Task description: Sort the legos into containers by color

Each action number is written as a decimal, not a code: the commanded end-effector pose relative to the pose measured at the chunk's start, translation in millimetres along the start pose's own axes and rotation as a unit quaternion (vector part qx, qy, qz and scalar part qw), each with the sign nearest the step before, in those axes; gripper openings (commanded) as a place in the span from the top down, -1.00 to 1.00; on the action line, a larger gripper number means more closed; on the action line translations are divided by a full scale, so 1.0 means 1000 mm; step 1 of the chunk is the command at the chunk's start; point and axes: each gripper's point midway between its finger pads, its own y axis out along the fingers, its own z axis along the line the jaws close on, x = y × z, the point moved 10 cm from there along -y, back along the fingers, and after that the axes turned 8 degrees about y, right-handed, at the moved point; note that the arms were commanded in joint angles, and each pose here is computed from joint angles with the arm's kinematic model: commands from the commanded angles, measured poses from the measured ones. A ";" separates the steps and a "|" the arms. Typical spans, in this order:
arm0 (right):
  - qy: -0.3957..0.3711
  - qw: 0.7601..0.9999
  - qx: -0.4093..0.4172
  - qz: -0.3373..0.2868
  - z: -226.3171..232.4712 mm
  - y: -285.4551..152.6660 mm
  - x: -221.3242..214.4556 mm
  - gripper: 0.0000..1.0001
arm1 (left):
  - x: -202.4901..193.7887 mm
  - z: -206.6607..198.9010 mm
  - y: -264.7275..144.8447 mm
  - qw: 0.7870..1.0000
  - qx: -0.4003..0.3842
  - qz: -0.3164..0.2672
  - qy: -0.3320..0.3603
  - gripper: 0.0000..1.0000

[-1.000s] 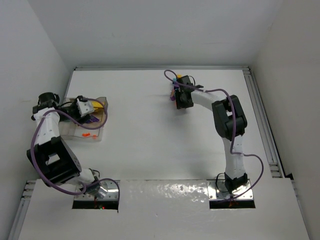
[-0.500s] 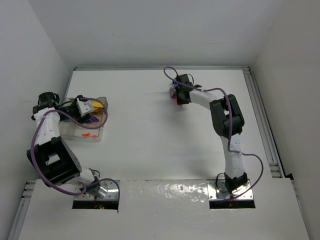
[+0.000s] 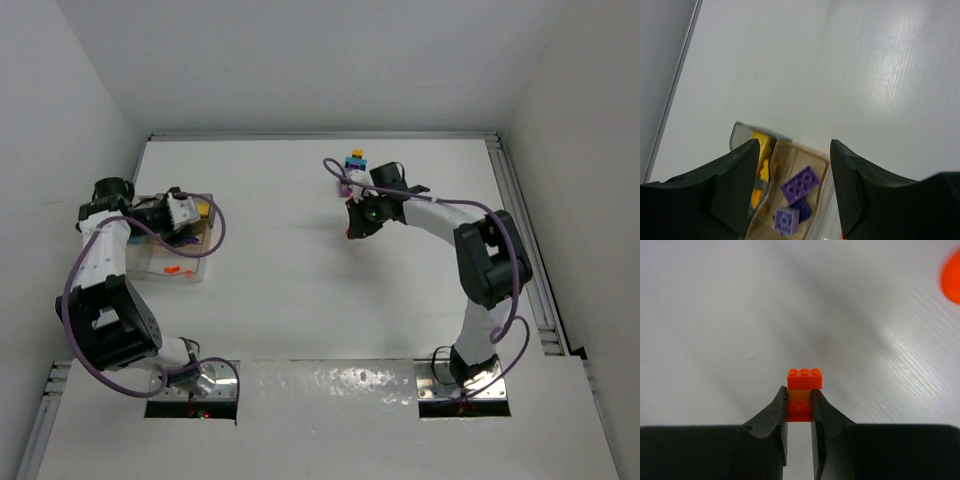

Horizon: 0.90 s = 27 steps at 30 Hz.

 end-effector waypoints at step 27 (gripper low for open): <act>-0.357 0.896 0.195 -0.177 0.140 -0.054 0.068 1.00 | 0.143 -0.026 0.162 0.968 -0.158 -0.195 -0.021 0.05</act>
